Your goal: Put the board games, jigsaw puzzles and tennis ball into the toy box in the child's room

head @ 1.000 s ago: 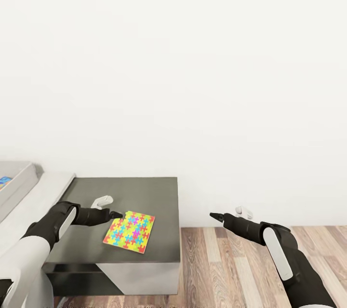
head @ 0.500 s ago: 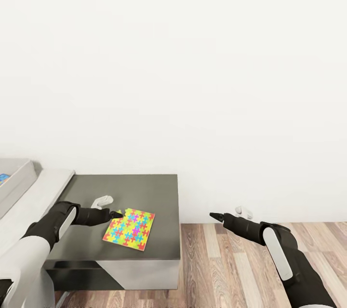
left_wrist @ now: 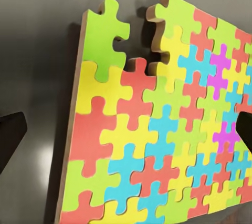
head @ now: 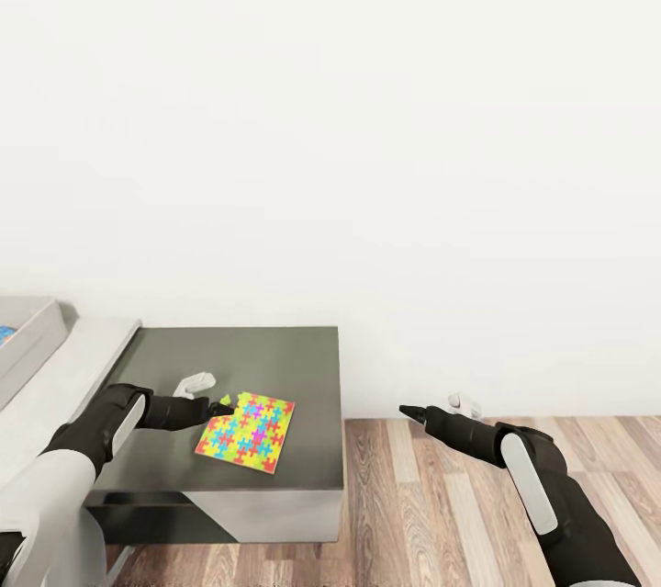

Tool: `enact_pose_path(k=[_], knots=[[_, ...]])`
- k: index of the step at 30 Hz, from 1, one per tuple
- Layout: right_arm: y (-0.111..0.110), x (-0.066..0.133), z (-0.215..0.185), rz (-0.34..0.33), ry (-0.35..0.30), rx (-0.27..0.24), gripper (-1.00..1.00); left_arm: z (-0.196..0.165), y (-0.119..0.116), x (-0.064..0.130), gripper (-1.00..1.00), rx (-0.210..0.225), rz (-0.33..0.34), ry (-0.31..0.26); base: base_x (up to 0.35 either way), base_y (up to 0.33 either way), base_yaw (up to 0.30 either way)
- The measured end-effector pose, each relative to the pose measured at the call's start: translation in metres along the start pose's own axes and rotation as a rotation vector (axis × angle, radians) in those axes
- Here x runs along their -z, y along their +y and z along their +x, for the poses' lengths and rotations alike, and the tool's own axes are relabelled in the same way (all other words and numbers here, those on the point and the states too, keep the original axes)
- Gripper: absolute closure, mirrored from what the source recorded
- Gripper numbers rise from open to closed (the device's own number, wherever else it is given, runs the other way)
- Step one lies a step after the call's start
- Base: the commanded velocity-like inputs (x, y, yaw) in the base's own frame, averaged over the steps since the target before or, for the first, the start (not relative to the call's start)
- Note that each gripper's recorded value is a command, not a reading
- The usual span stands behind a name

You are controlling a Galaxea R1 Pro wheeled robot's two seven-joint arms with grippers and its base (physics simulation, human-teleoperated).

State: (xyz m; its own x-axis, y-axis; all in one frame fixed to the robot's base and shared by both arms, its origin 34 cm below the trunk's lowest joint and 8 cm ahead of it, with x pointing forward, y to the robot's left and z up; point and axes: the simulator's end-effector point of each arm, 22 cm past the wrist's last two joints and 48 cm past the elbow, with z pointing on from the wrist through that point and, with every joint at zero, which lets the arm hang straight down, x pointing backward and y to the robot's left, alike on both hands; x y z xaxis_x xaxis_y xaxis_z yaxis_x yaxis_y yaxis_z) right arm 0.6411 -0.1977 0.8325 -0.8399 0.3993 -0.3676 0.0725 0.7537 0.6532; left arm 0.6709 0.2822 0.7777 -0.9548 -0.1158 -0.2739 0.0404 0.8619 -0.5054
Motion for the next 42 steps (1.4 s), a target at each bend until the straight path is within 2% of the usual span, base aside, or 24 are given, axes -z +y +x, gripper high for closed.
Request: enact_pose_path(k=[11,18,32,34,39,42], knots=[[-0.006,-0.004,0.005,0.007,0.011,-0.01,-1.0,0.004,0.004,-0.006,-1.0,0.01,0.003,0.01,0.0,0.0,0.0],[-0.008,-0.005,0.005,0.009,0.011,-0.012,-1.0,0.002,0.007,-0.005,-1.0,-0.001,-0.007,0.008,0.0,-0.058,0.0],[-0.006,-0.006,0.008,0.007,0.016,-0.01,-1.0,0.002,0.002,-0.006,-1.0,0.015,0.01,0.003,0.0,-0.062,0.0],[-0.005,-0.007,0.008,0.005,0.015,-0.012,-1.0,0.002,0.004,-0.006,-1.0,0.003,0.0,0.006,0.0,-0.123,0.0],[-0.008,-0.01,0.017,0.004,0.041,-0.029,-1.0,0.002,0.004,-0.006,-1.0,0.005,0.002,0.005,0.0,-0.084,0.0],[-0.005,-0.016,0.021,-0.026,0.066,-0.052,-1.0,0.002,0.003,-0.006,-1.0,0.011,0.007,0.004,0.0,-0.014,0.0]])
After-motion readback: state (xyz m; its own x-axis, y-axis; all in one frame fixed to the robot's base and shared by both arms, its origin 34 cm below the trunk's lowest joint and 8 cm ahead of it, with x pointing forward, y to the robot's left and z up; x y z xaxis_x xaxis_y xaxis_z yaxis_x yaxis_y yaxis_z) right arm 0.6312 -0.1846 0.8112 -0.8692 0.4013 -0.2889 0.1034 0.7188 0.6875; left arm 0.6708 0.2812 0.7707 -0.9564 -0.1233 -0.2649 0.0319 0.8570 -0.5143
